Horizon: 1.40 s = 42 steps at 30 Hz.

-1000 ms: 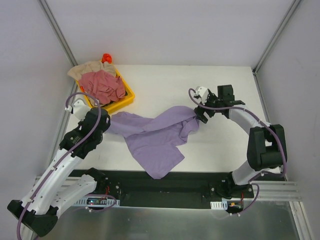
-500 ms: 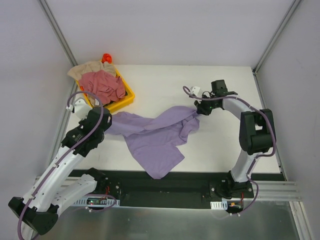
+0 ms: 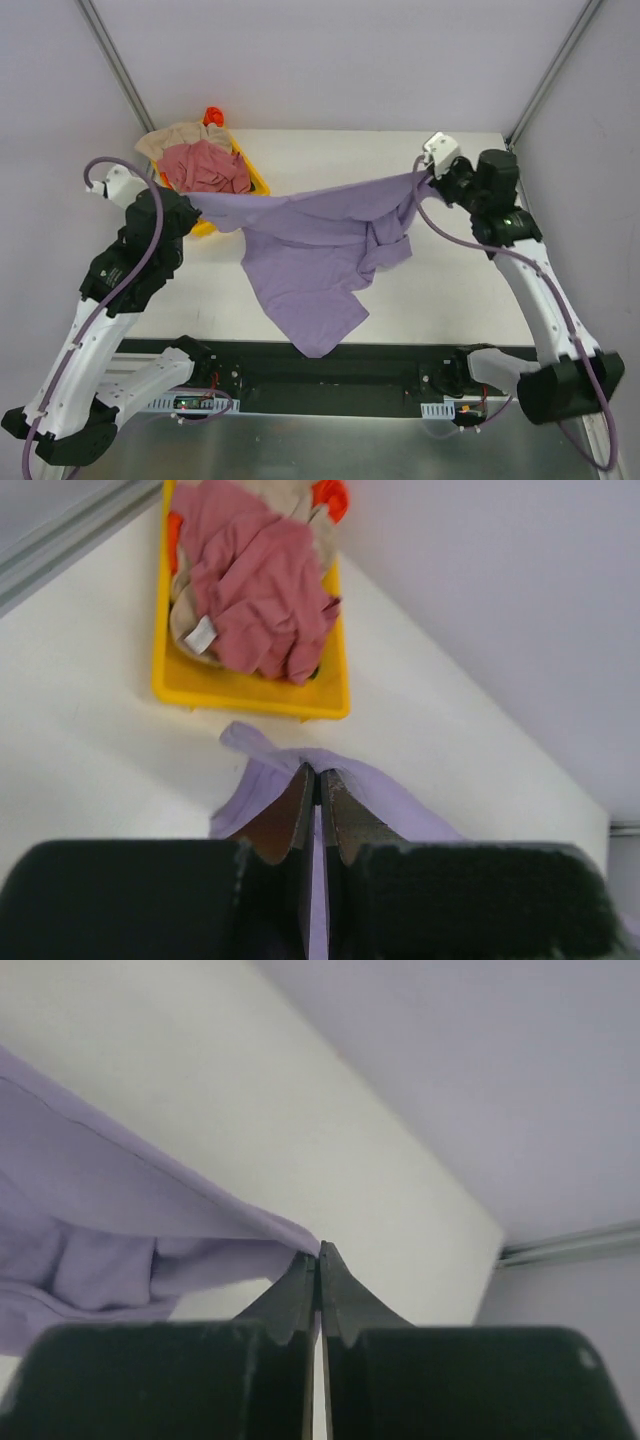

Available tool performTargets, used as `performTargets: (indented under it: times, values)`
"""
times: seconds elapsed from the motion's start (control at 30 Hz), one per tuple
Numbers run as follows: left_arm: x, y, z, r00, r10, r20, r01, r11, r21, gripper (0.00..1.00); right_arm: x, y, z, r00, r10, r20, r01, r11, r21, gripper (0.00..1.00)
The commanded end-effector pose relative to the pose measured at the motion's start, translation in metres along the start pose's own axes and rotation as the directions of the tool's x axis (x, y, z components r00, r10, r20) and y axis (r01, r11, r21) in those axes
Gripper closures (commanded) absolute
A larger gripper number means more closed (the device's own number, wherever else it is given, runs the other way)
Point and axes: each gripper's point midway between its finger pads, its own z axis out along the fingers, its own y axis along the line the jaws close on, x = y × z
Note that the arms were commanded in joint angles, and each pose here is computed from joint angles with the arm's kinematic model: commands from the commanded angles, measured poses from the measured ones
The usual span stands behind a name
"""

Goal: Fold and stack the t-shirts
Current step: Flatten out the tshirt

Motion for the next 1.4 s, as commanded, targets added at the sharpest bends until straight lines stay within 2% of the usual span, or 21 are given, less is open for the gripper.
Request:
performTargets:
  times: [0.0, 0.17, 0.3, 0.43, 0.53, 0.63, 0.73, 0.87, 0.93, 1.0, 1.1, 1.2, 1.3, 1.37]
  values:
    - [-0.081, -0.038, -0.036, 0.987, -0.056, 0.153, 0.03, 0.985, 0.167, 1.0, -0.071, -0.052, -0.085, 0.986, -0.006, 0.169, -0.041, 0.961, 0.275, 1.0]
    - [-0.138, -0.085, -0.079, 0.977, -0.073, 0.199, -0.006, 0.929, 0.371, 1.0, -0.133, -0.06, -0.175, 0.947, -0.048, 0.318, -0.063, 0.942, 0.328, 1.0]
    - [-0.18, -0.114, -0.12, 0.966, -0.096, 0.24, -0.044, 0.853, 0.52, 1.0, -0.176, -0.066, -0.249, 0.905, -0.107, 0.411, -0.067, 0.92, 0.387, 1.0]
    - [-0.205, -0.13, -0.141, 0.954, -0.115, 0.275, -0.071, 0.809, 0.583, 1.0, -0.201, -0.061, -0.293, 0.869, -0.148, 0.472, -0.057, 0.918, 0.393, 1.0]
    - [-0.213, -0.144, -0.145, 0.952, -0.114, 0.285, -0.087, 0.788, 0.609, 1.0, -0.207, -0.064, -0.309, 0.867, -0.168, 0.469, -0.052, 0.907, 0.419, 1.0]
    - [-0.216, -0.157, -0.136, 0.95, -0.097, 0.297, -0.106, 0.795, 0.597, 1.0, -0.203, -0.074, -0.307, 0.888, -0.174, 0.425, -0.044, 0.89, 0.455, 1.0]
    - [-0.215, -0.172, -0.103, 0.942, -0.05, 0.332, -0.138, 0.844, 0.518, 1.0, -0.187, -0.091, -0.284, 0.93, -0.165, 0.327, -0.022, 0.866, 0.499, 1.0]
    - [-0.201, -0.204, -0.044, 0.933, 0.063, 0.355, -0.215, 0.887, 0.408, 1.0, -0.15, -0.12, -0.222, 0.98, -0.149, 0.129, 0.056, 0.838, 0.544, 1.0]
    - [-0.188, -0.224, -0.005, 0.931, 0.115, 0.345, -0.247, 0.896, 0.369, 1.0, -0.137, -0.13, -0.189, 0.99, -0.124, 0.07, 0.069, 0.848, 0.526, 1.0]
    - [-0.175, -0.245, 0.031, 0.932, 0.151, 0.329, -0.276, 0.885, 0.376, 1.0, -0.129, -0.144, -0.16, 0.995, -0.09, 0.048, 0.052, 0.849, 0.526, 1.0]
    - [-0.187, -0.275, 0.06, 0.921, 0.118, 0.372, -0.281, 0.861, 0.423, 1.0, -0.134, -0.185, -0.124, 0.996, -0.061, 0.06, 0.013, 0.803, 0.596, 1.0]
    - [-0.21, -0.302, 0.053, 0.907, 0.021, 0.42, -0.265, 0.804, 0.533, 1.0, -0.168, -0.227, -0.13, 0.991, -0.055, 0.119, -0.041, 0.736, 0.676, 1.0]
    - [-0.232, -0.31, 0.013, 0.882, -0.06, 0.468, -0.281, 0.73, 0.623, 1.0, -0.21, -0.251, -0.162, 0.971, -0.093, 0.221, -0.104, 0.667, 0.738, 1.0]
    - [-0.246, -0.306, -0.01, 0.865, -0.103, 0.492, -0.282, 0.709, 0.646, 1.0, -0.226, -0.252, -0.179, 0.958, -0.121, 0.261, -0.119, 0.659, 0.743, 1.0]
